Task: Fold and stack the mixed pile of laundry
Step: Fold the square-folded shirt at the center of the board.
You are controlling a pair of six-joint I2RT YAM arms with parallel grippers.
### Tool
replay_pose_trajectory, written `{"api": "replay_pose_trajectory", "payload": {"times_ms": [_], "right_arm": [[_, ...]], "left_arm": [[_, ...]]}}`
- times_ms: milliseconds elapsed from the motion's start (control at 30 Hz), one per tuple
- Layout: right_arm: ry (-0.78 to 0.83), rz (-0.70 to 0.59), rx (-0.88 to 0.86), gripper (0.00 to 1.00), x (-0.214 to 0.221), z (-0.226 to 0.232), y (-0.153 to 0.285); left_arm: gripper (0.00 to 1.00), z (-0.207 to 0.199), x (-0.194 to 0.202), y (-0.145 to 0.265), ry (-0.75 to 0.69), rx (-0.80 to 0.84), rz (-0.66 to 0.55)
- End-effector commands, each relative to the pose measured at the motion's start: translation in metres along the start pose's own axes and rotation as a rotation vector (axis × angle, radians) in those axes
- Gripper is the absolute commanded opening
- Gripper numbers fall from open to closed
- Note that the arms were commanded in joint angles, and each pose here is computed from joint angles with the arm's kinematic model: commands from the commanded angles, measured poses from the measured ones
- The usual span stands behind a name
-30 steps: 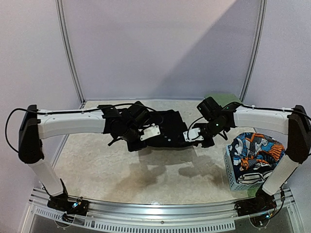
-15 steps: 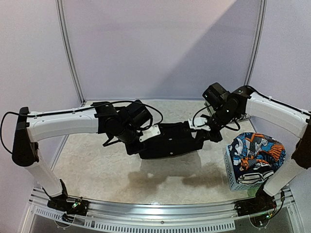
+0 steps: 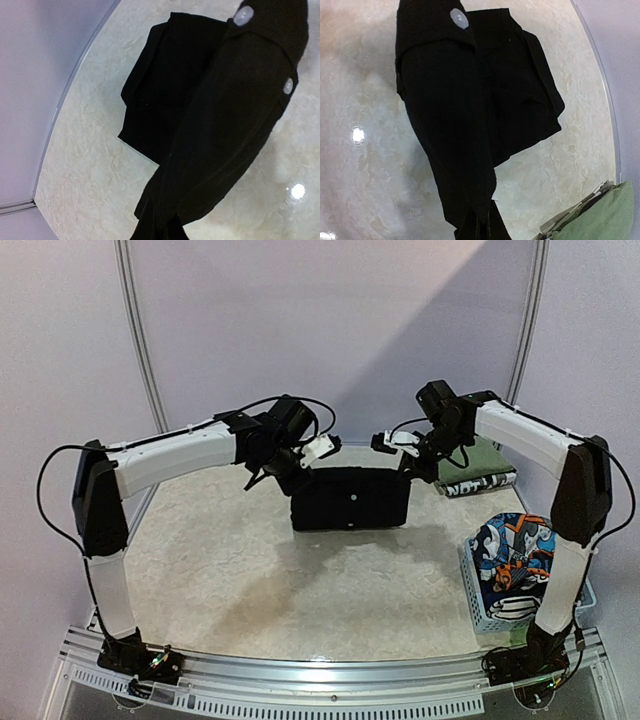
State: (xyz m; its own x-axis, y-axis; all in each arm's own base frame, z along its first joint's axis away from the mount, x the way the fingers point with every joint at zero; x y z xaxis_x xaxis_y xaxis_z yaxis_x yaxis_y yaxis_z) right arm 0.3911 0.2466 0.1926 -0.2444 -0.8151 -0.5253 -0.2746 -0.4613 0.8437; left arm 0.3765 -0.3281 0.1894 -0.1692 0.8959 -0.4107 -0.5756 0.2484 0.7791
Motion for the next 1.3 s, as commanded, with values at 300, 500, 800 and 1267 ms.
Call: {"api": "replay_pose_trajectory", "payload": {"times_ms": [300, 500, 800, 1267], "right_arm": [[-0.143, -0.059, 0.011, 0.00, -0.006, -0.024, -0.012], [-0.106, -0.050, -0.054, 0.00, 0.007, 0.023, 0.016], [-0.073, 0.004, -0.258, 0.00, 0.035, 0.121, 0.036], [-0.134, -0.065, -0.059, 0.00, -0.003, 0.051, 0.047]], "left_arm": [[0.00, 0.030, -0.013, 0.004, 0.082, -0.030, -0.061], [0.00, -0.013, 0.004, 0.039, 0.096, 0.117, -0.080], [0.00, -0.098, 0.016, 0.077, 0.119, 0.332, -0.103], [0.00, -0.036, -0.009, 0.049, 0.077, 0.175, -0.064]]}}
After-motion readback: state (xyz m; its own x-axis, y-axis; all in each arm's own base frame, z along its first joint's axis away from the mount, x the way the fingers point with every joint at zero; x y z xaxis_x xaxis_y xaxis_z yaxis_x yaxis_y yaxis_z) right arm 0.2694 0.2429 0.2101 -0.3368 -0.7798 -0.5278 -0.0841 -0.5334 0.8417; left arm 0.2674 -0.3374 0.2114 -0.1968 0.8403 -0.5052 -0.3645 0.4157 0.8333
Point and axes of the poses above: each gripper's point midway between its finger pads, its own y axis back along the fingers, its own z axis along the line the jaws close on, x = y × z, the point moved 2 cm from there along y, back along the fingers, and after that the axes turned 10 degrees about -y, right-handed, at the moved point
